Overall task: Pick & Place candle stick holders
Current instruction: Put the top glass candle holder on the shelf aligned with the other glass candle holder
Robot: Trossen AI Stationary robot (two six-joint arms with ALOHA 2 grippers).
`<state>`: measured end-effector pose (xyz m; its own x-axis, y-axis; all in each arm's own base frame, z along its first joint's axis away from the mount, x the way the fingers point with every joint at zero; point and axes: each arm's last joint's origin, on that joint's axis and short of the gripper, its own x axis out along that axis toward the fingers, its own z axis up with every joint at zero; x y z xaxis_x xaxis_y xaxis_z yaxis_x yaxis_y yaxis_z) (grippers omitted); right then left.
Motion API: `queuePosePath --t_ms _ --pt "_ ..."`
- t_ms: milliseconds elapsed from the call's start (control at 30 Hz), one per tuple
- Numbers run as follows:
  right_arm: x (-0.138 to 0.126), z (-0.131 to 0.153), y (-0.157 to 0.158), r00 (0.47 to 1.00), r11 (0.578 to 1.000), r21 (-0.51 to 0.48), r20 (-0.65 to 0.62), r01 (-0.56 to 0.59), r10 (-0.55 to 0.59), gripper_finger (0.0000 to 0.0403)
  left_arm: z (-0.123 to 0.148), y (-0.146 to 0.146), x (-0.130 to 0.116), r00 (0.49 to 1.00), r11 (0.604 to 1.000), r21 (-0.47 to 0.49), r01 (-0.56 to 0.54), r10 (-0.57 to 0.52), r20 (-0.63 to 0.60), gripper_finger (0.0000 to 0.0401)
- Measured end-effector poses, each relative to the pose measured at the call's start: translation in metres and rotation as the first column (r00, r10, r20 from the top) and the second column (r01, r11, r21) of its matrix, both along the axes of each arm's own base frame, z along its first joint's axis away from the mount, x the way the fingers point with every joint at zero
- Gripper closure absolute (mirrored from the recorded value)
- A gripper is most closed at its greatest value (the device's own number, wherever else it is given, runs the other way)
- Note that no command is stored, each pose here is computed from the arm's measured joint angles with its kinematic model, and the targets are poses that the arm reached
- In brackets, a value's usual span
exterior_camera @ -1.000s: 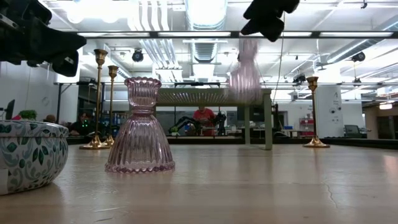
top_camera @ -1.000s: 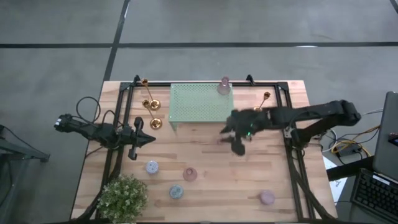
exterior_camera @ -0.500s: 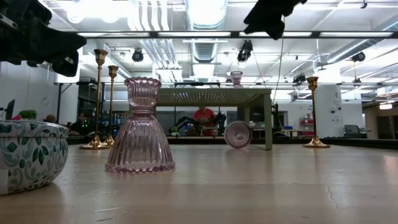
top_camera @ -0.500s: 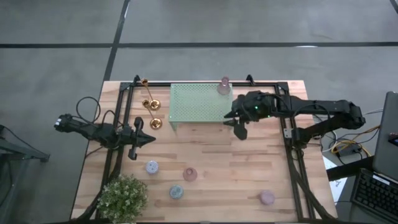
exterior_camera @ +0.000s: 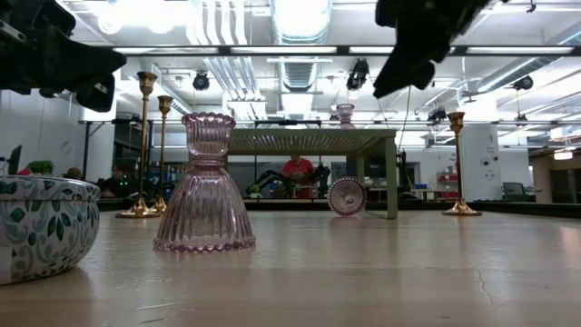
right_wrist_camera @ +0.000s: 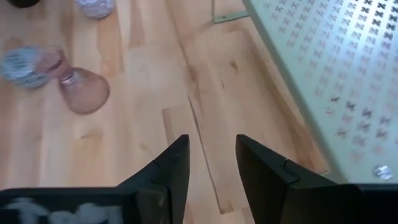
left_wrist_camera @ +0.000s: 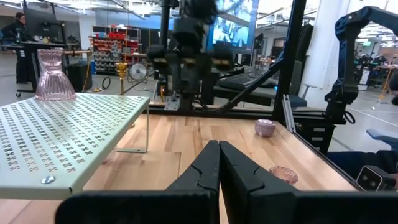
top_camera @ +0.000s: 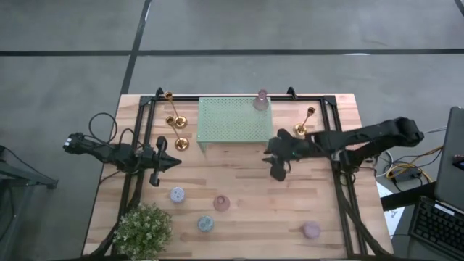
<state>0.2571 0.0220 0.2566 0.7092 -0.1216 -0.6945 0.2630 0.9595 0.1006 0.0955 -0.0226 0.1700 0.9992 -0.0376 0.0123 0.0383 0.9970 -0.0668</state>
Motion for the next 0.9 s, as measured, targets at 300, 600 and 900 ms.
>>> queuePosePath --t_ms 300,600,900 --pt "-0.019 -0.052 0.028 0.952 0.968 0.018 0.175 0.251 -0.250 0.0316 0.000 0.000 0.000 1.000 1.000 0.000 0.000 0.000 0.000 0.0394" --pt "-0.042 -0.091 0.026 0.897 0.919 0.050 0.204 0.391 -0.393 0.0358 0.000 0.000 0.000 1.000 1.000 0.000 0.000 0.000 0.000 0.0394" --pt "-0.023 -0.102 0.039 0.912 0.925 -0.122 0.259 0.359 -0.319 0.0393 0.000 0.000 0.000 1.000 1.000 0.000 0.000 0.000 0.000 0.0394"
